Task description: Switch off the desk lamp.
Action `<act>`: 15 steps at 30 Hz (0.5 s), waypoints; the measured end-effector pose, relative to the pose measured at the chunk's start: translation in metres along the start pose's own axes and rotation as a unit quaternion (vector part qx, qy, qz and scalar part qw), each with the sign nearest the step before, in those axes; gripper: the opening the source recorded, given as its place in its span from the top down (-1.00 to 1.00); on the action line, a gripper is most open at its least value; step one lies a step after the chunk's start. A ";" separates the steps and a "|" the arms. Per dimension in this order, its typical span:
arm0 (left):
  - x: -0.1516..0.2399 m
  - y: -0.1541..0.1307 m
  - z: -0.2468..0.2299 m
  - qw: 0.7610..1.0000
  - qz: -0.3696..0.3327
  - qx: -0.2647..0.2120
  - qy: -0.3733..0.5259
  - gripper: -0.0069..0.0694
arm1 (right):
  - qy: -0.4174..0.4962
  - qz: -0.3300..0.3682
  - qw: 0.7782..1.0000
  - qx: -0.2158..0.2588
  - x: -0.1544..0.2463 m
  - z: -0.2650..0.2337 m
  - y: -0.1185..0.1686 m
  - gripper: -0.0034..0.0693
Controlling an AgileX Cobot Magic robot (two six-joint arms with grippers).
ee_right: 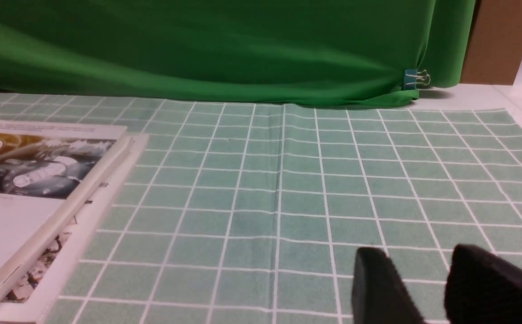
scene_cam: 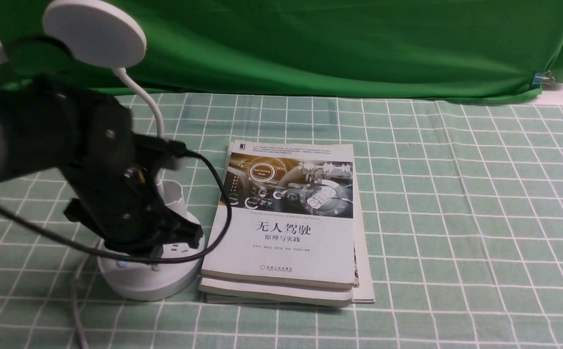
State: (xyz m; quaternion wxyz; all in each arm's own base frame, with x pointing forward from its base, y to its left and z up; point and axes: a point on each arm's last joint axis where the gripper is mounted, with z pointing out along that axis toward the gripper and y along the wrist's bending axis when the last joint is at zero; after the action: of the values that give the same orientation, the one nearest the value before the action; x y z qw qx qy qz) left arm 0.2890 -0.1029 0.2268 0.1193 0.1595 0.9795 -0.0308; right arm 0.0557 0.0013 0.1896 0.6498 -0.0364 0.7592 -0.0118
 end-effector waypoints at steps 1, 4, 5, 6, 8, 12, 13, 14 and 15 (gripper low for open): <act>0.005 -0.001 -0.009 1.000 -0.001 0.003 -0.009 0.82 | 0.000 0.000 1.000 0.000 0.000 0.000 0.000 0.24; 0.024 -0.003 -0.030 0.999 -0.007 0.013 -0.035 0.82 | 0.000 0.000 1.000 0.000 0.000 0.000 0.000 0.24; 0.037 -0.004 -0.039 0.999 -0.011 0.018 -0.047 0.82 | 0.000 0.000 1.000 0.000 0.000 0.000 0.000 0.24; 0.044 -0.004 -0.046 0.998 -0.013 0.021 -0.061 0.82 | 0.000 0.000 1.000 0.000 0.000 0.000 0.000 0.24; 0.064 -0.004 -0.056 0.995 -0.015 0.024 -0.092 0.82 | 0.000 0.000 1.000 0.000 0.000 0.000 0.000 0.24; 0.105 -0.004 -0.078 0.983 -0.016 0.028 -0.183 0.82 | 0.000 0.000 1.000 0.000 0.000 0.000 0.000 0.24; 0.116 -0.004 -0.084 0.977 -0.017 0.029 -0.211 0.82 | 0.000 0.000 1.000 0.000 0.000 0.000 0.000 0.24; 0.121 -0.004 -0.086 0.974 -0.018 0.031 -0.223 0.82 | 0.000 0.000 1.000 0.000 0.000 0.000 0.000 0.24; 0.139 -0.004 -0.092 0.962 -0.020 0.035 -0.269 0.82 | 0.000 0.000 1.000 0.000 0.000 0.000 0.000 0.24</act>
State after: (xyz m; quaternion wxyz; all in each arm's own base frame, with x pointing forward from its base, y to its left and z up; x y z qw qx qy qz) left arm 0.1391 -0.0550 0.2824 0.3725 0.1302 0.9123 -0.1091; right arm 0.0557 0.0013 0.1896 0.6498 -0.0364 0.7592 -0.0118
